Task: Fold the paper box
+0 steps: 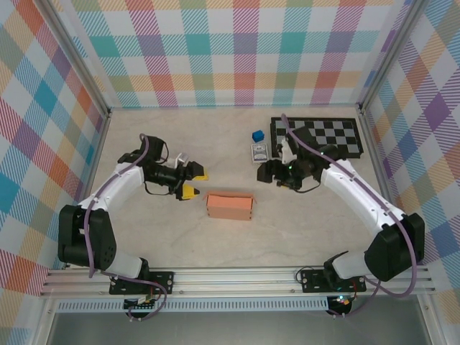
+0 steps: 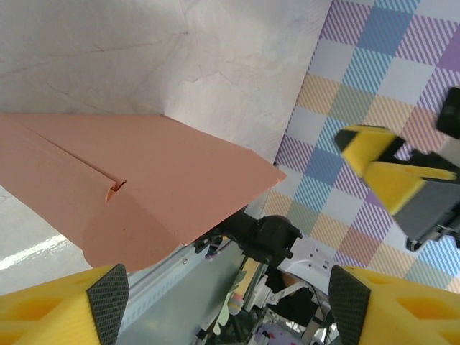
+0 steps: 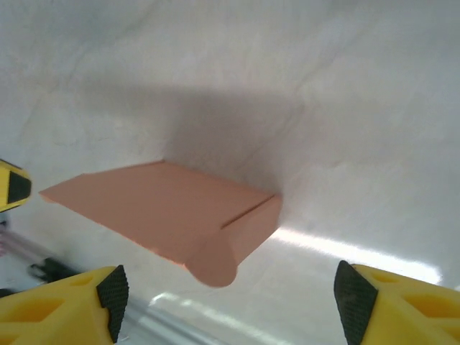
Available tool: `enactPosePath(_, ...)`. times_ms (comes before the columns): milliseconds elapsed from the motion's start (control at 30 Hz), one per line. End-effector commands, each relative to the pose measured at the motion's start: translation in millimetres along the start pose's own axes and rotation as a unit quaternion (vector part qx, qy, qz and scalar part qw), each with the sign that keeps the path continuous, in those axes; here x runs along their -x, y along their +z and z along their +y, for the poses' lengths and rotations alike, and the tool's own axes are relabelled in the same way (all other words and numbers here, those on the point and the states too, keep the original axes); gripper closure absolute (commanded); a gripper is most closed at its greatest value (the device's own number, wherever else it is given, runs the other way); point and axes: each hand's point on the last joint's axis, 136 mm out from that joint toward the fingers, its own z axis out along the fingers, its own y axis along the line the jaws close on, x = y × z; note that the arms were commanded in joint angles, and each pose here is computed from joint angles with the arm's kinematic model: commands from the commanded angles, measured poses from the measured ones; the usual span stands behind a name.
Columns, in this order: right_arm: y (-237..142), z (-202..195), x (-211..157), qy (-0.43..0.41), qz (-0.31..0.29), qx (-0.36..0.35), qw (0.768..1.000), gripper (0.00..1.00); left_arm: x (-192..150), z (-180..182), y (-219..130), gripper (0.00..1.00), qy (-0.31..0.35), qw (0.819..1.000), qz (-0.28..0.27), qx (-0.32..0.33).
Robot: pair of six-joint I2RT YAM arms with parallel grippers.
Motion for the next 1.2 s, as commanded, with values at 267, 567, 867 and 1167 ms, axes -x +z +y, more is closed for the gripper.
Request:
enactPosePath(267, 29.7, 24.3, -30.7, 0.172, 0.114, 0.089, 0.974, 0.22, -11.4, -0.3, 19.1, 0.29, -0.009, 0.999, 0.05, 0.002)
enactPosePath(567, 45.5, 29.4, -25.5, 0.185, 0.13, 0.085, 0.97, 0.26, -7.1, 4.5, 21.0, 0.29, -0.011, 0.999, 0.047, 0.013)
enactPosePath(867, 51.7, 33.4, -23.8, 0.199, 0.137, 0.093, 0.966, 0.34, -8.1, 4.2, 26.6, 0.29, -0.014, 0.999, 0.049, 0.011)
enactPosePath(1167, 55.4, 38.4, -22.9, 0.198, 0.141, 0.094, 0.965, 0.42, -12.6, 4.6, 40.9, 0.29, -0.01, 0.998, 0.06, 0.019)
